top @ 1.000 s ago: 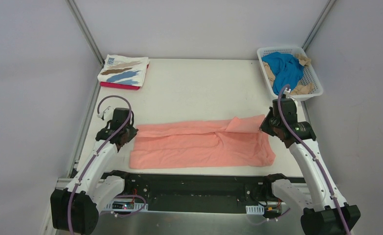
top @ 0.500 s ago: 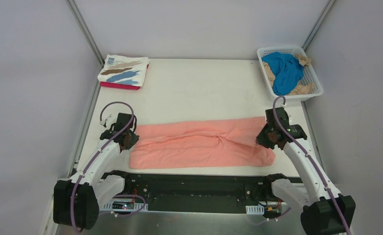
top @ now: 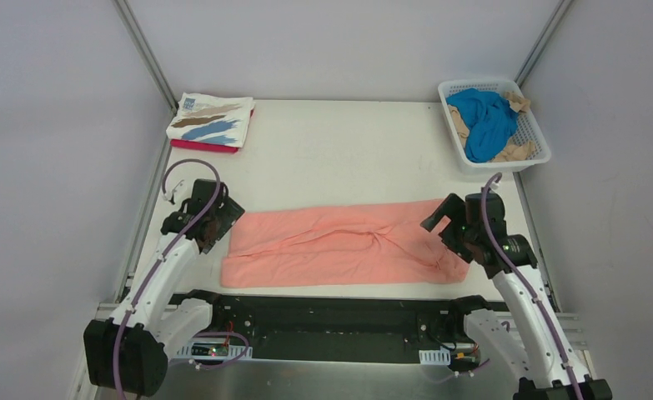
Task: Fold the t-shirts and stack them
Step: Fold the other side of the tshirt into a rectangle
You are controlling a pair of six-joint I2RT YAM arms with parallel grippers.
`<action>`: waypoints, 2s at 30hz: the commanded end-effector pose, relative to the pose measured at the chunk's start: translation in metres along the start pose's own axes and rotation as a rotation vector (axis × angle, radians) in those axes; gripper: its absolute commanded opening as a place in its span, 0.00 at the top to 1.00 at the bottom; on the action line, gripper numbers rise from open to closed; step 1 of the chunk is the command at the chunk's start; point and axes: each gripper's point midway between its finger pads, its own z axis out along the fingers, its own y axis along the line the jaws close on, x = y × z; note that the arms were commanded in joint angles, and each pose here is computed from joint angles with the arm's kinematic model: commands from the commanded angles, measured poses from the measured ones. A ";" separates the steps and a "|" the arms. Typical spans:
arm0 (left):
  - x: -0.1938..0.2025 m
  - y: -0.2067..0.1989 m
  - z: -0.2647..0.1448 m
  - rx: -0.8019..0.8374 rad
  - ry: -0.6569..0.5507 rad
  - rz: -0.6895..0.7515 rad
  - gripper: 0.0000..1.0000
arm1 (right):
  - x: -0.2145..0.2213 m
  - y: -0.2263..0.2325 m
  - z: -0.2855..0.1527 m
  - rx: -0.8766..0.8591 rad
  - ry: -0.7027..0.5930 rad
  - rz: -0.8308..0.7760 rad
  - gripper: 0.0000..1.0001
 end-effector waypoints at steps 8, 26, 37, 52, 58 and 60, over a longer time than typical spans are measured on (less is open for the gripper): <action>0.041 -0.082 0.016 0.209 0.243 0.219 0.01 | -0.032 0.097 0.077 -0.197 0.107 -0.128 0.01; 0.047 -0.052 0.039 0.075 0.218 0.257 0.01 | 0.113 0.053 0.029 -0.227 0.663 -0.249 0.01; 0.036 -0.050 0.029 0.101 0.167 0.245 0.01 | 0.087 0.065 -0.021 -0.335 0.350 -0.390 0.01; 0.040 -0.053 0.029 0.106 0.189 0.250 0.01 | 0.016 0.070 0.103 -0.077 0.206 -0.208 0.01; 0.039 -0.052 0.029 0.103 0.185 0.249 0.01 | 0.045 0.076 0.107 -0.158 0.334 -0.189 0.01; 0.039 -0.052 0.030 0.101 0.185 0.251 0.01 | 0.053 0.078 0.102 -0.191 0.369 -0.177 0.01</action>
